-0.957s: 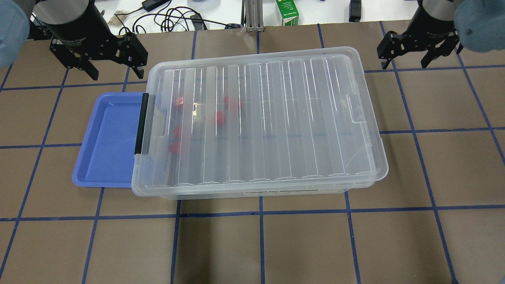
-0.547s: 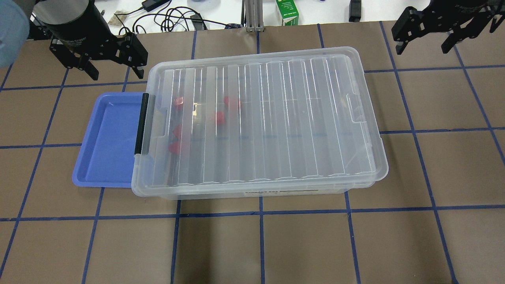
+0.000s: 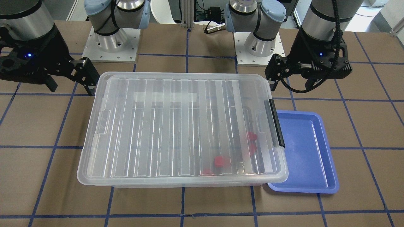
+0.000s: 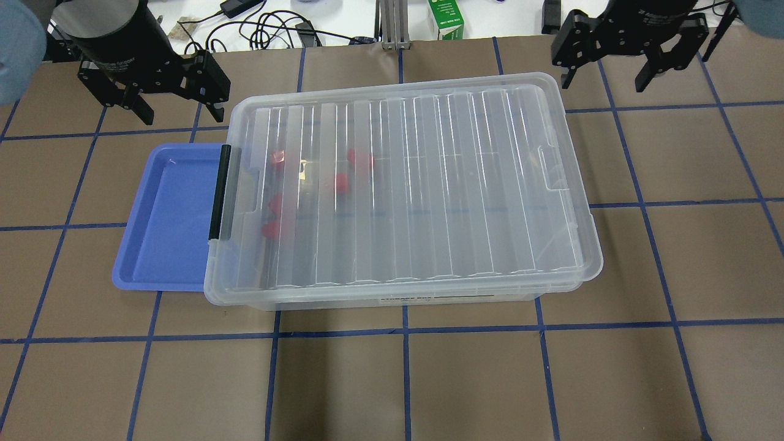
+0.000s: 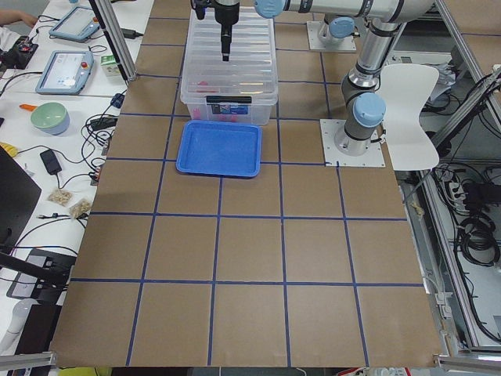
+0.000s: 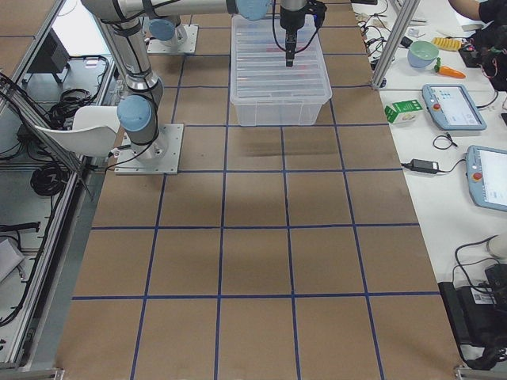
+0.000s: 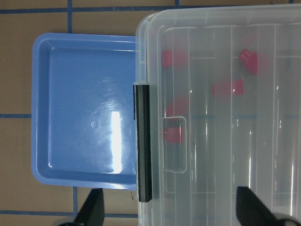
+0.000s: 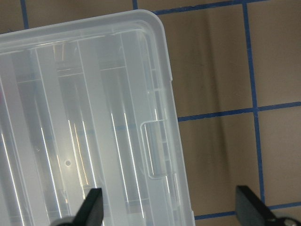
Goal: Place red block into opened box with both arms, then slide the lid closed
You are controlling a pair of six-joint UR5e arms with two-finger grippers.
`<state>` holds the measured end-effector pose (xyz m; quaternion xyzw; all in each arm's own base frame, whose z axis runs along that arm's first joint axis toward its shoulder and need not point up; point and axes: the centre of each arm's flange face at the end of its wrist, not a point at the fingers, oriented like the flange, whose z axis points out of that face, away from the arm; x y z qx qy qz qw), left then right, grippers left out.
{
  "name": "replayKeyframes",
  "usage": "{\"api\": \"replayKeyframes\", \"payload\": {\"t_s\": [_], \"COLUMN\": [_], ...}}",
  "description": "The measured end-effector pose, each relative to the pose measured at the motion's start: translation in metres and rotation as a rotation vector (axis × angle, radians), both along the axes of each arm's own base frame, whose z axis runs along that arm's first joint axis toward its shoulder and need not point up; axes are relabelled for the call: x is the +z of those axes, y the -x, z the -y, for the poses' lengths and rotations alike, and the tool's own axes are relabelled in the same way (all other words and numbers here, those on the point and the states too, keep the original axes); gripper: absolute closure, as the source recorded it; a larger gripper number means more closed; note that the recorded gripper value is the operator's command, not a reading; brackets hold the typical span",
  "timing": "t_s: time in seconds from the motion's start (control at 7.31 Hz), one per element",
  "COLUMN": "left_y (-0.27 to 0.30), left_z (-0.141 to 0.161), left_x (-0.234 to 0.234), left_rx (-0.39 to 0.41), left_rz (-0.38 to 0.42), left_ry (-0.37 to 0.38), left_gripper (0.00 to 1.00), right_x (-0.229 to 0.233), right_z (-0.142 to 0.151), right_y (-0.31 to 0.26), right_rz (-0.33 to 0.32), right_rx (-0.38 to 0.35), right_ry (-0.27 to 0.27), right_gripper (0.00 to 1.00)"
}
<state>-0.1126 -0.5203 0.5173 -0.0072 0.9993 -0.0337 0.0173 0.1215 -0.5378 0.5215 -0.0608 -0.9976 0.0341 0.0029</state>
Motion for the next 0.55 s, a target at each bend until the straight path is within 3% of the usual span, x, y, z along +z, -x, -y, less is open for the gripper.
{"api": "replayKeyframes", "payload": {"t_s": [0.55], "left_y": [0.0], "left_z": [-0.0002], "left_x": [-0.0002], "left_rx": [0.001], "left_rz": [0.0], "left_ry": [-0.001], "left_gripper": [0.0], "right_x": [-0.0028], "right_z": [-0.0008], "right_y": [-0.0112], "right_rz": [0.003], "right_rx": [0.0], "right_ry": [-0.006], "right_gripper": [0.0]}}
